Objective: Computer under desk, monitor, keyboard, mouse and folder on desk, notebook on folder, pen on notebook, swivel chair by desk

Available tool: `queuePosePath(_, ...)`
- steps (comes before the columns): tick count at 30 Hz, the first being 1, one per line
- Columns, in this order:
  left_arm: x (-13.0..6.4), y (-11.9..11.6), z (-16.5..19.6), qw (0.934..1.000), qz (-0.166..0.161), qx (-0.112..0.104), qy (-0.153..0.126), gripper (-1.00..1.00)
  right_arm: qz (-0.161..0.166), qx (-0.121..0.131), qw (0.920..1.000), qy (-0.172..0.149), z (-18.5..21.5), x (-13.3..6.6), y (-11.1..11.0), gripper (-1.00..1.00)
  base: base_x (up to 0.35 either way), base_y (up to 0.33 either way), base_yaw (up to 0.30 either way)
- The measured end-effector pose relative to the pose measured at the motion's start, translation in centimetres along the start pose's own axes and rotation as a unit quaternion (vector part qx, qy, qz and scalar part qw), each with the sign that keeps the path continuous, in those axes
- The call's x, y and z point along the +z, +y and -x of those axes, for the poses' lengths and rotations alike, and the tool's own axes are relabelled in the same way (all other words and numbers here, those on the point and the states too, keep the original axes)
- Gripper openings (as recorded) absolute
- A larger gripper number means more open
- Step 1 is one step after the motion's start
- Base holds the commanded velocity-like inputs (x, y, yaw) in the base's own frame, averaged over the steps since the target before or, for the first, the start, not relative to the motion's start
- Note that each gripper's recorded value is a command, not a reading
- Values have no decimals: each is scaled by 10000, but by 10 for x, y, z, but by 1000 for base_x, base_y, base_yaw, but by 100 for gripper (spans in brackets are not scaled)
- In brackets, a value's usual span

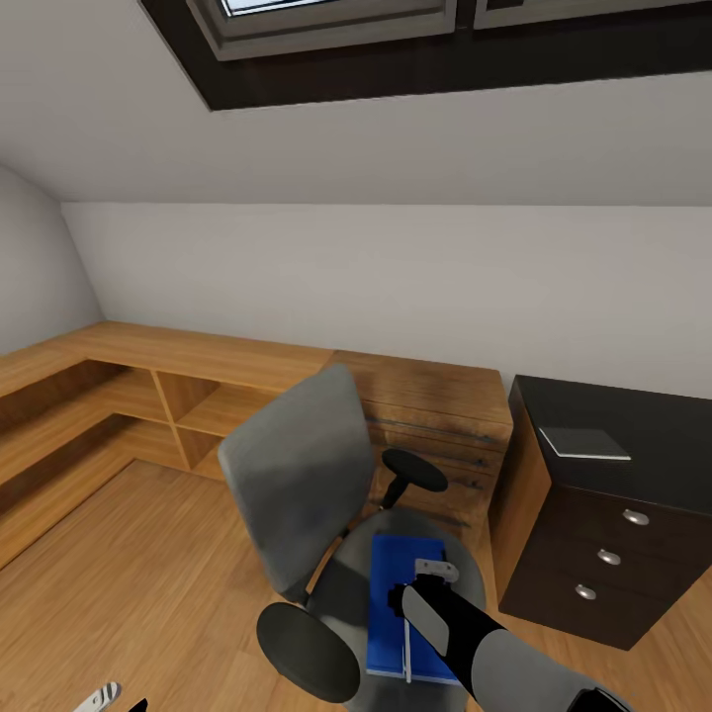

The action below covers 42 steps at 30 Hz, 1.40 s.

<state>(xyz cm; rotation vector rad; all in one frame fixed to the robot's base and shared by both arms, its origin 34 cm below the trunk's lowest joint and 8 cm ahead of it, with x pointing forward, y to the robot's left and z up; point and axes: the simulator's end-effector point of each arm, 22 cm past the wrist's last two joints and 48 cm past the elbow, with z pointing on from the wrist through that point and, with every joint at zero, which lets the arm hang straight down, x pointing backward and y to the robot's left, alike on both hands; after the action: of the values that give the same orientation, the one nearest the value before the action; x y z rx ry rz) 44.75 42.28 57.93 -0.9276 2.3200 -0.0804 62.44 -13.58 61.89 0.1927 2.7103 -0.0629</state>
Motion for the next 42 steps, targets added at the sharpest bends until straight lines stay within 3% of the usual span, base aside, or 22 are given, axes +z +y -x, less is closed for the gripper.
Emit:
queuePosePath(17,0,1,0,10000,9,-1,1,100,102,-68,9999,-9,-1,-1,6,100,0,0,0)
queuePosePath(29,0,1,0,10000,12,-1,2,100,280,-189,9994,-17,-5,-6,30,100,0,0,0)
queuePosePath(42,0,1,0,10000,10,-1,1,100,287,-194,9994,-21,-4,-6,30,100,0,0,0)
